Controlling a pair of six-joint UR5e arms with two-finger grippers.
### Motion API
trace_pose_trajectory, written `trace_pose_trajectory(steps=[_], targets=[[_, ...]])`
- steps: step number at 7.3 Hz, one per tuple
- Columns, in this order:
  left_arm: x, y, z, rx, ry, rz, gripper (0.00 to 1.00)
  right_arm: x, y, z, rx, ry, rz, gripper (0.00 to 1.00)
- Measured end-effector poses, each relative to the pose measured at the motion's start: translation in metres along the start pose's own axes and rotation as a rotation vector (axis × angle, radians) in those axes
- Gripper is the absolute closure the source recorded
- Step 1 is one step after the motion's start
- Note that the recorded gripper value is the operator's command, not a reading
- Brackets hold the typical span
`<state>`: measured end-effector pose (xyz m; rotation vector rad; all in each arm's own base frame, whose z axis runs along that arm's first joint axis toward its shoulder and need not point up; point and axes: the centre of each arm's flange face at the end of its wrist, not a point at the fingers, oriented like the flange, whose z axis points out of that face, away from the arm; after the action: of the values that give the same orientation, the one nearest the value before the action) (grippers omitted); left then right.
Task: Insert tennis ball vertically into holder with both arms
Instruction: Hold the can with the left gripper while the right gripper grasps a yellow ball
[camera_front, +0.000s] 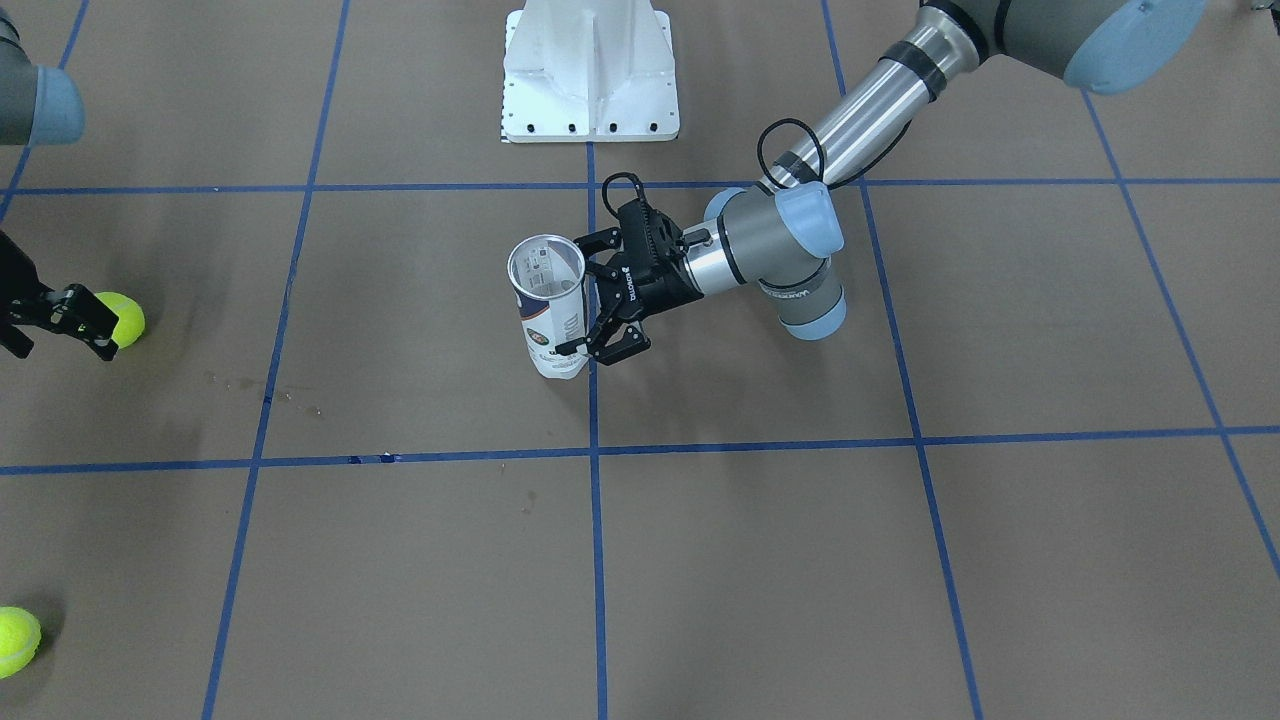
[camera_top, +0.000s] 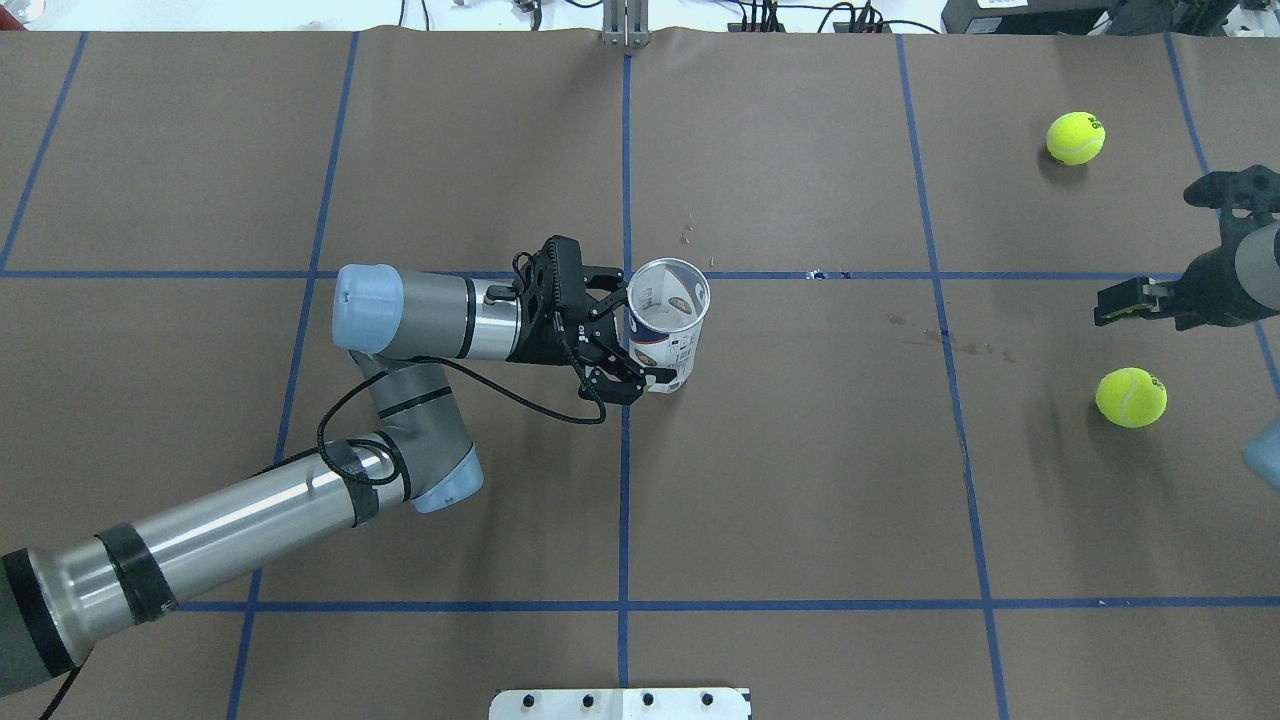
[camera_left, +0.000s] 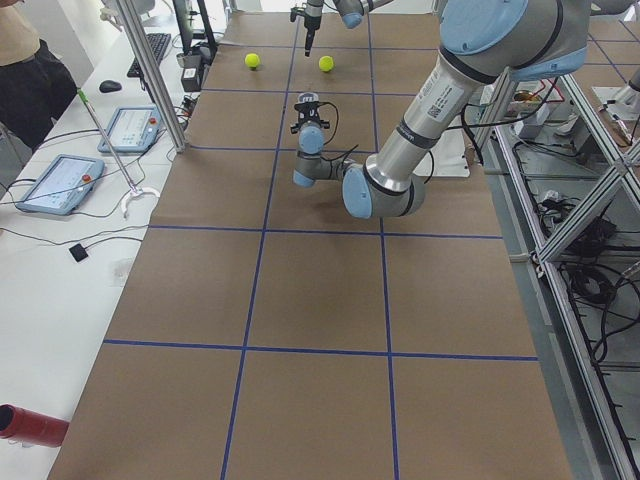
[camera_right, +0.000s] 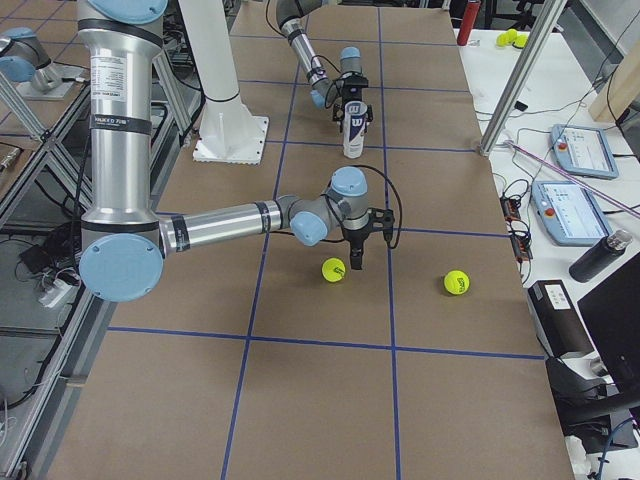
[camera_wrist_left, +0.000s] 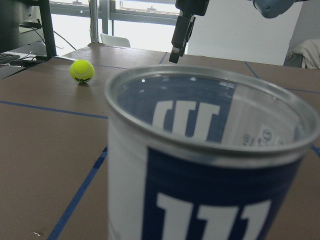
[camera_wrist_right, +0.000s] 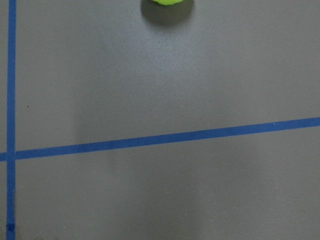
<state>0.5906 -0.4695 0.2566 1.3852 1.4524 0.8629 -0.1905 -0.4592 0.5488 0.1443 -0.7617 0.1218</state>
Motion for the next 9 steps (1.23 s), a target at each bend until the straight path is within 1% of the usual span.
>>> trace_pose_trajectory(steps=[2, 6, 7, 8, 9], targets=[[0.0, 0.0, 0.0, -0.002, 0.0, -0.001, 0.05, 0.005, 0.023, 0.007, -0.014, 0.012, -0.026, 0.0], [-0.001, 0.0, 0.0, -0.001, -0.002, 0.0, 0.05, 0.002, 0.051, 0.03, -0.034, 0.068, -0.075, 0.01], [-0.001, 0.0, 0.0, -0.001, -0.002, 0.0, 0.05, 0.003, 0.056, 0.035, -0.038, 0.08, -0.083, 0.26], [-0.001, 0.0, -0.001, -0.002, -0.001, -0.001, 0.05, 0.004, 0.06, 0.038, -0.04, 0.093, -0.088, 0.86], [-0.001, 0.001, -0.001, -0.003, -0.002, -0.001, 0.05, 0.004, 0.063, 0.04, -0.04, 0.1, -0.093, 1.0]])
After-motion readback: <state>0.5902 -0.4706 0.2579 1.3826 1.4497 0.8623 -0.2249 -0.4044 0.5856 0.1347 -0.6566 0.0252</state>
